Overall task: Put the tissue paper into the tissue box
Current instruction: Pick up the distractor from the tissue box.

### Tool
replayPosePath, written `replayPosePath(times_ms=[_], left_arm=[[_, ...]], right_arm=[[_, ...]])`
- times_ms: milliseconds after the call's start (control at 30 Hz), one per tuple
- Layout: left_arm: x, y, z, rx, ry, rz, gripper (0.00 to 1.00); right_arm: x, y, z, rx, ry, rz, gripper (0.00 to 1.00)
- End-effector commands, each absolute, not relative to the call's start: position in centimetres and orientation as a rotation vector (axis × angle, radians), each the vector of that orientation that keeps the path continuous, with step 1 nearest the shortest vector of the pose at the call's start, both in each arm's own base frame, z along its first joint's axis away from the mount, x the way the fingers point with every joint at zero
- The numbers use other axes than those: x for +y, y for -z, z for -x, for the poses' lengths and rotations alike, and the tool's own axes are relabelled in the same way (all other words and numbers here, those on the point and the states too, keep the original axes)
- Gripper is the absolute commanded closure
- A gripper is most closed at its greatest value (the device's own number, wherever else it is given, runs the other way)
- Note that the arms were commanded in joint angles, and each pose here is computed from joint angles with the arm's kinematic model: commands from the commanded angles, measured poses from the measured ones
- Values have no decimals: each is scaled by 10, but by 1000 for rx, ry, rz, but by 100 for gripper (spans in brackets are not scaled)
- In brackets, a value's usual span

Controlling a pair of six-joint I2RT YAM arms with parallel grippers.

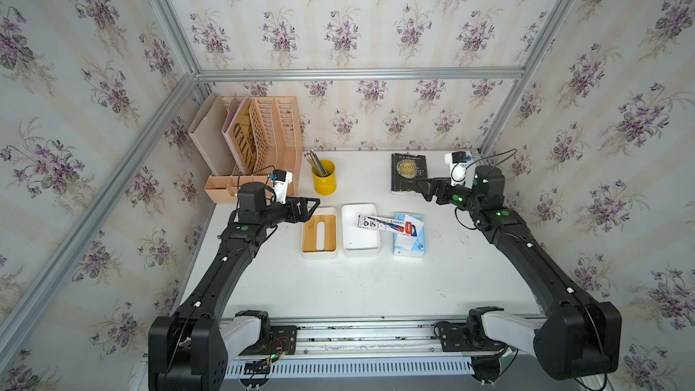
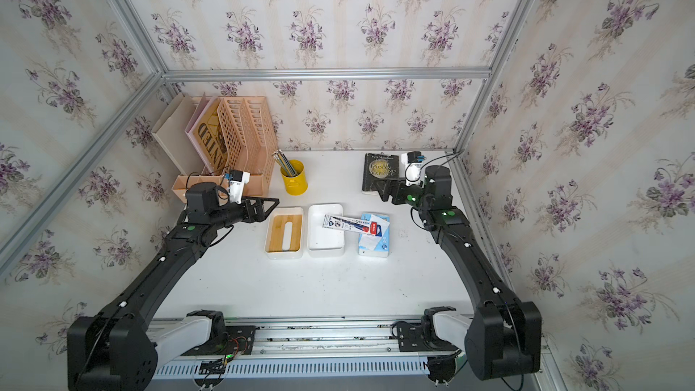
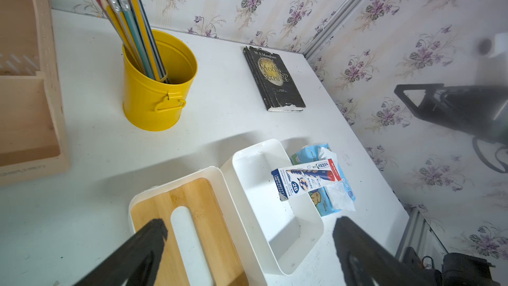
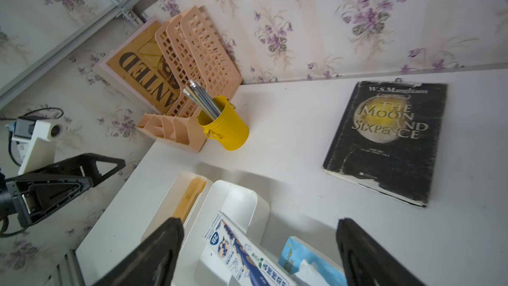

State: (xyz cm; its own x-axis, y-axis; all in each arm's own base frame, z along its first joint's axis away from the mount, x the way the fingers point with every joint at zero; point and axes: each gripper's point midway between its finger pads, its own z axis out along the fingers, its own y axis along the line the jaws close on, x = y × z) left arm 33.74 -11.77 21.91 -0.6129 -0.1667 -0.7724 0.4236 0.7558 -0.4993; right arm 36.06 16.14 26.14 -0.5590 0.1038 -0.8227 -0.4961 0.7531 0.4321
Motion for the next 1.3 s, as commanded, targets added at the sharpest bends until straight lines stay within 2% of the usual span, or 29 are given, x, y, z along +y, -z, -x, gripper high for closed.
replayPosePath(times_ms=[0,67,233,700,1167,1267], left_arm=[[-122,-218,-332,2081,852,-210,1],[-125,-214,-329,2109,805,-225,1],[-141,-205,-318,2172,647,-318,1],[-155,-204,-307,2179,583,-370,1],[-160,-198,-301,2208,579,-414,1],[-161,-197,-301,2220,550,-420,1]], right_arm=[[188,-234,-350,2163,-663,468,8],[204,-220,-349,2213,-574,540,8],[228,-193,-345,2291,-494,689,0],[292,-142,-336,2381,-378,1059,3],[287,-111,-324,2430,-270,1142,2],[282,-104,-324,2442,-240,1138,5]])
